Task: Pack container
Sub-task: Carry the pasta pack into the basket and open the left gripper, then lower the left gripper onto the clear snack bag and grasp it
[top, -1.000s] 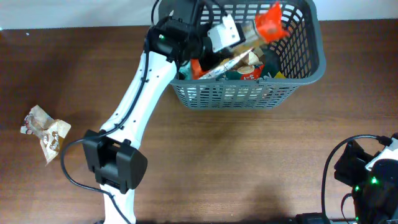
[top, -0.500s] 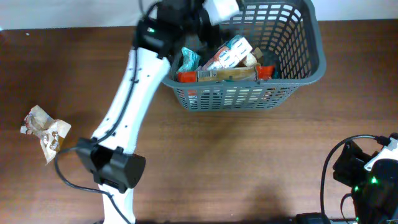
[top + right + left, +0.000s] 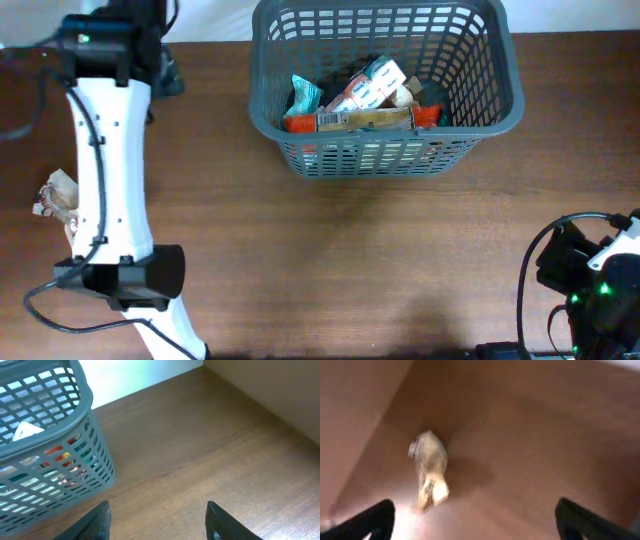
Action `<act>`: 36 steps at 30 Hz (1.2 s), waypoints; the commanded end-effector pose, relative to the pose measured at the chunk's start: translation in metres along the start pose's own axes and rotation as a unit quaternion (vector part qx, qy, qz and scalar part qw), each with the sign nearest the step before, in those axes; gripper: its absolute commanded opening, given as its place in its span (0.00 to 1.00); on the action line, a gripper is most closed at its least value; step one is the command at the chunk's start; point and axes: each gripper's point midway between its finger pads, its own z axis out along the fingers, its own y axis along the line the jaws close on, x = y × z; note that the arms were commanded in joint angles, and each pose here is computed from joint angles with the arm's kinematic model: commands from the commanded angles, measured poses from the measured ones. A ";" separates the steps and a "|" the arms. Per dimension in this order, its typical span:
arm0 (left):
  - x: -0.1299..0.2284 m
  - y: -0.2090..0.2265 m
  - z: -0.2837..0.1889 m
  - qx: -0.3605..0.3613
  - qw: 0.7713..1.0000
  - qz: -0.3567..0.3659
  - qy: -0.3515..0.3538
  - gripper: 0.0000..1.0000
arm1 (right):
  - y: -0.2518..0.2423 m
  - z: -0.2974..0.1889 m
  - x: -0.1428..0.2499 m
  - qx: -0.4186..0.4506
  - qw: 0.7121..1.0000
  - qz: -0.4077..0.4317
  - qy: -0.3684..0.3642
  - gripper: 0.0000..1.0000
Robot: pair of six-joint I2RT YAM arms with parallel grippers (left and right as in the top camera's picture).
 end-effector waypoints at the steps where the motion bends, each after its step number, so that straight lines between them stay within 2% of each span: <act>1: 0.017 0.002 0.017 0.019 0.993 -0.104 0.059 0.80 | 0.001 -0.001 -0.003 -0.004 1.000 0.003 -0.007 0.57; 2: 0.023 0.004 0.026 0.006 0.992 -0.105 0.073 0.76 | 0.002 0.000 -0.003 -0.003 1.000 0.002 -0.006 0.57; 5: 0.039 0.016 0.048 -0.033 0.984 -0.140 0.108 0.76 | 0.003 0.002 -0.002 -0.002 1.000 0.000 -0.001 0.57; 7: 0.051 0.029 0.065 -0.068 0.973 -0.176 0.132 0.67 | 0.003 0.004 -0.002 0.000 1.000 -0.001 0.002 0.57; 8: 0.064 0.039 0.079 -0.095 0.961 -0.206 0.156 0.56 | 0.004 0.005 -0.001 0.000 1.000 -0.002 0.004 0.57; 9: 0.075 0.046 0.088 -0.110 0.954 -0.216 0.176 0.54 | 0.004 0.006 -0.001 0.001 1.000 -0.003 0.006 0.57; 12: 0.090 0.055 0.099 -0.131 0.946 -0.216 0.201 0.54 | 0.005 0.008 -0.002 0.002 1.000 -0.003 0.008 0.57; 17: 0.085 0.069 0.100 -0.161 0.948 -0.209 0.179 0.55 | 0.008 0.013 -0.001 0.002 1.000 -0.006 0.015 0.57; 25: 0.085 0.122 0.116 -0.193 0.923 -0.270 0.197 0.56 | 0.010 0.019 0.000 0.006 1.000 -0.010 0.025 0.57; 27: 0.087 0.136 0.119 -0.201 0.915 -0.286 0.202 0.62 | 0.010 0.020 0.001 0.007 1.000 -0.011 0.026 0.57; 29: 0.088 0.153 0.124 -0.210 0.905 -0.307 0.205 0.74 | 0.010 0.020 0.001 0.007 1.000 -0.011 0.027 0.57; 31: 0.088 0.168 0.128 -0.216 0.897 -0.328 0.205 0.93 | 0.010 0.020 0.001 0.007 1.000 -0.011 0.027 0.57; 32: 0.088 0.173 0.130 -0.217 0.895 -0.333 0.204 0.98 | 0.010 0.020 0.001 0.007 1.000 -0.011 0.026 0.57; 34: 0.077 0.181 0.144 -0.186 0.923 -0.270 0.199 1.00 | 0.010 0.020 0.001 0.007 1.000 -0.011 0.027 0.57; 36: 0.071 0.181 0.153 -0.174 0.935 -0.245 0.191 1.00 | 0.010 0.020 0.001 0.007 1.000 -0.011 0.027 0.57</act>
